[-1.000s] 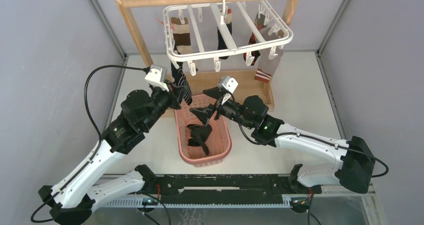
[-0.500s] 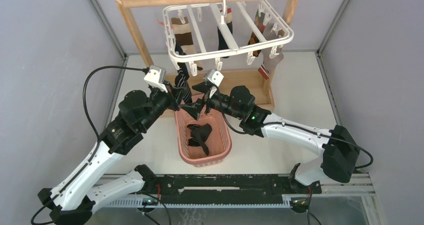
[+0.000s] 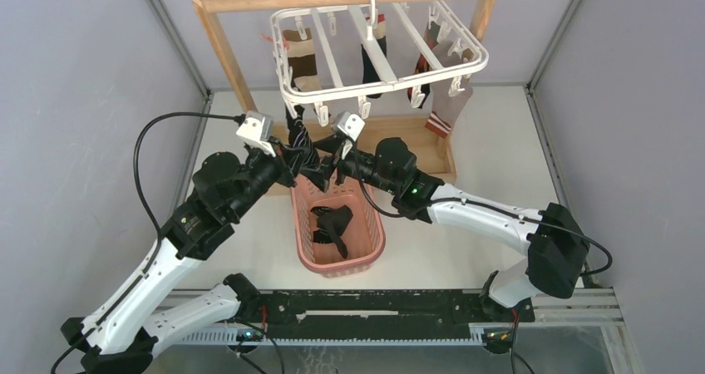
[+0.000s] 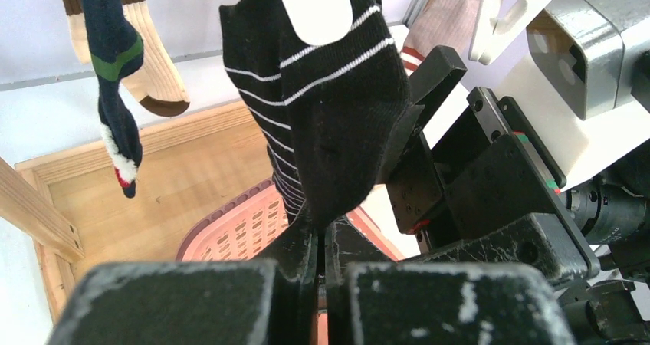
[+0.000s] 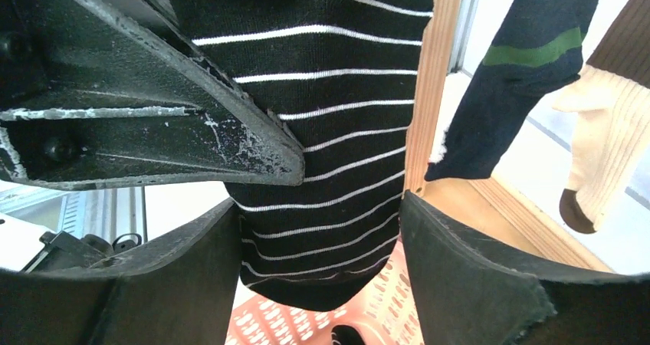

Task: Remove the socks clipped to the hanger
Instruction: Remove the sock from the hanger.

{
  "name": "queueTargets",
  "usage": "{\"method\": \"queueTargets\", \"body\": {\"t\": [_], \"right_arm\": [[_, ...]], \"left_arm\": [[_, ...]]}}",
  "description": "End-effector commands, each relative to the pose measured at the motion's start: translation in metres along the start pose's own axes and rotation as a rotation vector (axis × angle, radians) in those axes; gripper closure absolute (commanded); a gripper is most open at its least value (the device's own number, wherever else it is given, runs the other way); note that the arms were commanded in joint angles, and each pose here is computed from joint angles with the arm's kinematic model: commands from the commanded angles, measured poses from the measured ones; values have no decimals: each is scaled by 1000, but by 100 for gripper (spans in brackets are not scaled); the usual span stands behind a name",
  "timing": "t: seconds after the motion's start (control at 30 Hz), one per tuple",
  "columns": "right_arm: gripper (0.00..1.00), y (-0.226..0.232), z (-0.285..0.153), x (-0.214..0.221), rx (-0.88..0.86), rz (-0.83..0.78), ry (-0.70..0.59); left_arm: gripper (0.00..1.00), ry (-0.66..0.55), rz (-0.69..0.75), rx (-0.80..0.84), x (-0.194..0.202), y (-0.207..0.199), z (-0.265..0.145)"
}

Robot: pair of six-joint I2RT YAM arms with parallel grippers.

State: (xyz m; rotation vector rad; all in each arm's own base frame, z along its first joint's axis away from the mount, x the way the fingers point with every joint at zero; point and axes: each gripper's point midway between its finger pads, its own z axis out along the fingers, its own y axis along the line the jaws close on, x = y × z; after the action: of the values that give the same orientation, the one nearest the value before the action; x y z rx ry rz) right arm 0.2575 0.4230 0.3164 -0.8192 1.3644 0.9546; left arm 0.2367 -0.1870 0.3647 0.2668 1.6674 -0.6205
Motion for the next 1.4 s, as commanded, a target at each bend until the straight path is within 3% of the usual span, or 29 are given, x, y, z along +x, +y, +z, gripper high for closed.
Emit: {"method": "queueTargets", "body": {"t": [0.0,0.1,0.17,0.23,0.3,0.47,0.5,0.63,0.9,1.0,1.37], "right_arm": [[24,-2,6,-31,8,-20,-70],[30,-2,6,-32,8,-15,-70],[42,-2,7,-32,12,-11,-66],[47,-2,6,-32,11,-11,-64],[58,-1,7,-32,16,-10,-62],[96,0,7,-32,28,-7,-57],[100,1,7,-31,30,-6,-55],[100,0,7,-30,41,-6,-51],[100,-3,5,-29,60,-3,-43],[100,-5,4,-28,70,-2,-36],[100,-11,-2,-30,236,-103,-26]], "left_arm": [[99,-53,-17,15,-18,-3,-7],[98,-56,-17,9,-19,-2,-7],[96,-56,-17,7,-19,-1,-7],[93,-58,-17,2,-19,0,-7],[90,-59,-19,-4,-19,1,-7],[73,-63,-21,-11,-21,2,-7],[69,-65,-21,-11,-22,2,-7],[56,-70,-22,-11,-26,1,-9],[44,-98,-12,-17,-38,3,-22],[33,-111,-18,-33,-41,6,-27],[32,-166,-35,-48,-64,7,-43]]}}
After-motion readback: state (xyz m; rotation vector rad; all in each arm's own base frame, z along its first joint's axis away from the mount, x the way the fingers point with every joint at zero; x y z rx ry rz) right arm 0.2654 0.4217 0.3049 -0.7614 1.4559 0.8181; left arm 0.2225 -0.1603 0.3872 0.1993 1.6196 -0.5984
